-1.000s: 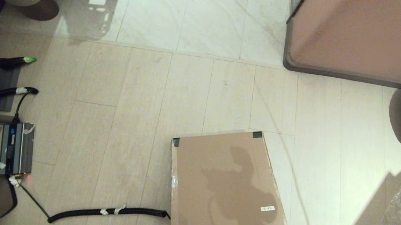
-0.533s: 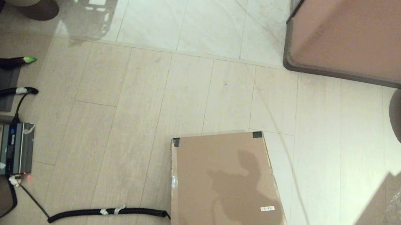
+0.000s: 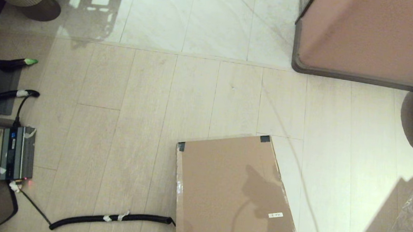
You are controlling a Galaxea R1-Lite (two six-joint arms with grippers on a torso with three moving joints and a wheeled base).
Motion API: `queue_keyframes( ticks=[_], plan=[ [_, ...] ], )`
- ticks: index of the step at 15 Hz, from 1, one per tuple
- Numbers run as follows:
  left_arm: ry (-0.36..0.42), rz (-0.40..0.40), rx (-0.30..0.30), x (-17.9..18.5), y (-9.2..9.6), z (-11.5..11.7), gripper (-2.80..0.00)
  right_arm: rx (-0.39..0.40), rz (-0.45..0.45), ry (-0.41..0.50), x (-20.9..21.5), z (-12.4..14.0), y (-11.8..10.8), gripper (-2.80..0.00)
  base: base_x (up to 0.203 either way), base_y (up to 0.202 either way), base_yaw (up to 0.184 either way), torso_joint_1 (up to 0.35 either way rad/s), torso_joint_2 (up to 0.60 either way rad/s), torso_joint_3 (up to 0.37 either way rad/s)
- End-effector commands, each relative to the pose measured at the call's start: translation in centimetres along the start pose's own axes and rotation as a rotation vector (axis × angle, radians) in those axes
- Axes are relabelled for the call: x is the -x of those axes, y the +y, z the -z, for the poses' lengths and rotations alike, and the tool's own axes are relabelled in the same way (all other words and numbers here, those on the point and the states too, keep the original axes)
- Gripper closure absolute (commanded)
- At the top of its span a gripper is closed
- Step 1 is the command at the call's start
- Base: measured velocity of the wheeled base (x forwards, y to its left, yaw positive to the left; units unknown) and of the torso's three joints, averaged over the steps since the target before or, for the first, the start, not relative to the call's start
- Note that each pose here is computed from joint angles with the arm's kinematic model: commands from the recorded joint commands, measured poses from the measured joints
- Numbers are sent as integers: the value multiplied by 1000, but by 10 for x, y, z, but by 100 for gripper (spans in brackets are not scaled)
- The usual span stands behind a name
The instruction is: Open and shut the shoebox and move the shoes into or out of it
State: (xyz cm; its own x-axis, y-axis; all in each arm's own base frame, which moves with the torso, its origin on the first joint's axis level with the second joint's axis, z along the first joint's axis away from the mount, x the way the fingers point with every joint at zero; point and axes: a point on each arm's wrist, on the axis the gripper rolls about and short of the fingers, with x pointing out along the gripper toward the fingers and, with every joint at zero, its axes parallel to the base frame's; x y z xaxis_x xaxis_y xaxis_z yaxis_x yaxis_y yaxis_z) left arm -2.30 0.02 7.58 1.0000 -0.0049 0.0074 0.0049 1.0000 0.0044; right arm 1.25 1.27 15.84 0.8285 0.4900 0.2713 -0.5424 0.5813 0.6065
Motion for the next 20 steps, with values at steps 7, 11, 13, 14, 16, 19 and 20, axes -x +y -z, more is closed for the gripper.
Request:
queue_keyframes(
  ticks=[7,11,13,14,16,19,20],
  plan=[
    [1,0,0,0,0,0,0,592,590,332,40,48,-37,0,0,0,0,0,0,0],
    [2,0,0,0,0,0,0,687,521,136,59,54,-29,0,0,0,0,0,0,0],
    [2,0,0,0,0,0,0,697,661,93,61,57,-36,0,0,0,0,0,0,0],
    [1,0,0,0,0,0,0,704,638,97,60,58,-37,0,0,0,0,0,0,0],
    [1,0,0,0,0,0,0,692,611,97,59,58,-37,0,0,0,0,0,0,0],
    [1,0,0,0,0,0,0,690,612,95,59,58,-37,0,0,0,0,0,0,0],
    [1,0,0,0,0,0,0,689,611,96,59,58,-37,0,0,0,0,0,0,0]
  ],
)
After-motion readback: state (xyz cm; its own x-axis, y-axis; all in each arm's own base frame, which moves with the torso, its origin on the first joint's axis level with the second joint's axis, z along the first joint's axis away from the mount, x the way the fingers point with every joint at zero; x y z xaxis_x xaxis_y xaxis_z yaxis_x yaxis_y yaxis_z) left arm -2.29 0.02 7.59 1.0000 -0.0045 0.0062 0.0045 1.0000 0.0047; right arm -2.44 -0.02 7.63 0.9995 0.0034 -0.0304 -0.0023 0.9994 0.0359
